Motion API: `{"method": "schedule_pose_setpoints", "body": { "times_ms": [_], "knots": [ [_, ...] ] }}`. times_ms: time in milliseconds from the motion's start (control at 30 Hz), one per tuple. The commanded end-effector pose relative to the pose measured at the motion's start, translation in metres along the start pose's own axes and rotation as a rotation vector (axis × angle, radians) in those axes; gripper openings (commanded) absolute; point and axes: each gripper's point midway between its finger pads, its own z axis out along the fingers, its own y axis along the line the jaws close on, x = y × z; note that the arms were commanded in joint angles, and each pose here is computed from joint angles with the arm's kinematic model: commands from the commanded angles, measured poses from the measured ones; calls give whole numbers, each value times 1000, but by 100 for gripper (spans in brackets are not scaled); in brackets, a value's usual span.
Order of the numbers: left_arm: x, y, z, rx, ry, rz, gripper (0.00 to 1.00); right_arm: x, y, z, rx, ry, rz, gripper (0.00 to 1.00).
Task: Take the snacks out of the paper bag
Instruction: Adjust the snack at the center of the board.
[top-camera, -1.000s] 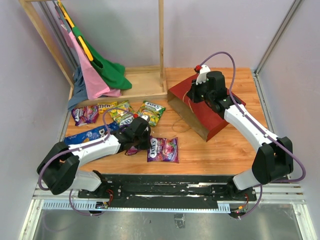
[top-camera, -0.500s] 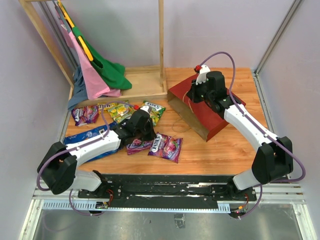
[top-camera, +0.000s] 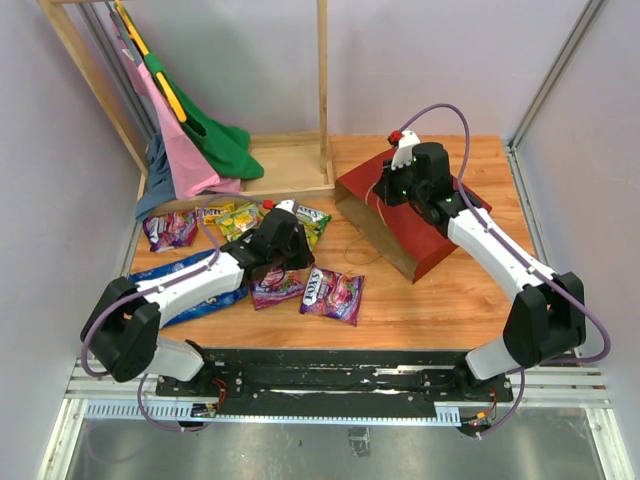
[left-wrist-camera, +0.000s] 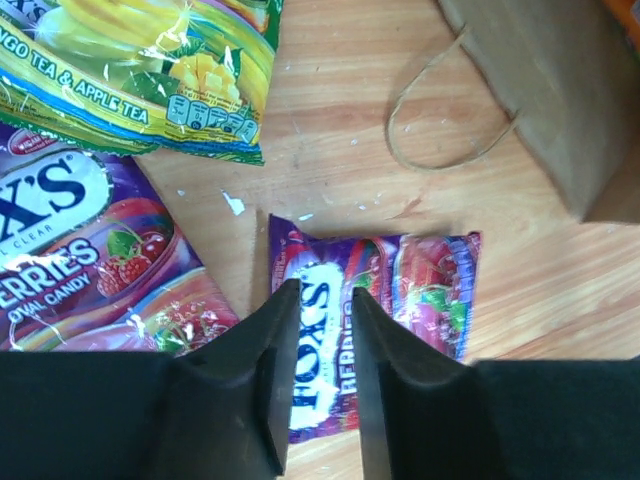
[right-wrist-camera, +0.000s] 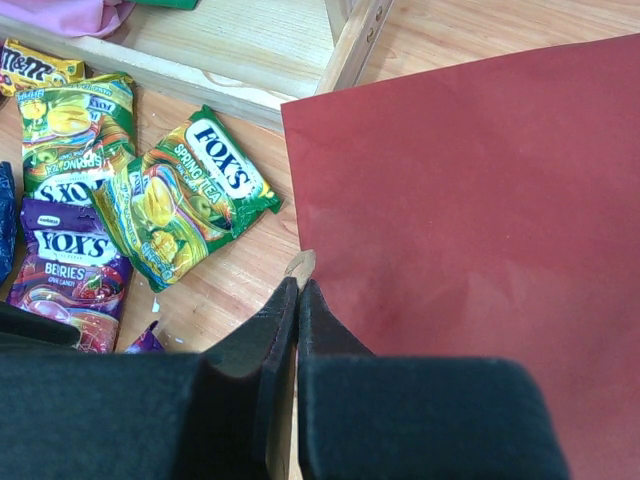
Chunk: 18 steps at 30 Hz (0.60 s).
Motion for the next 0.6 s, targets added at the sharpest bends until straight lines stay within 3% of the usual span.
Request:
{"method": "schedule_pose_setpoints", "body": {
  "times_ms": [0, 133, 167, 367, 567],
  "knots": [
    [20, 11, 8, -14, 81, 60, 38, -5, -3, 2, 4, -14, -21, 1],
    [43, 18, 12, 3, 136, 64, 61, -5, -3, 3, 3, -12, -19, 1],
    [46, 19, 14, 6, 145, 64, 62, -4, -3, 3, 1, -12, -20, 1],
    [57, 19, 23, 28, 173, 77, 61, -5, -2, 3, -2, -12, -18, 1],
    [70, 21, 35, 45, 213, 83, 50, -3, -3, 2, 1, -7, -19, 1]
  ]
}}
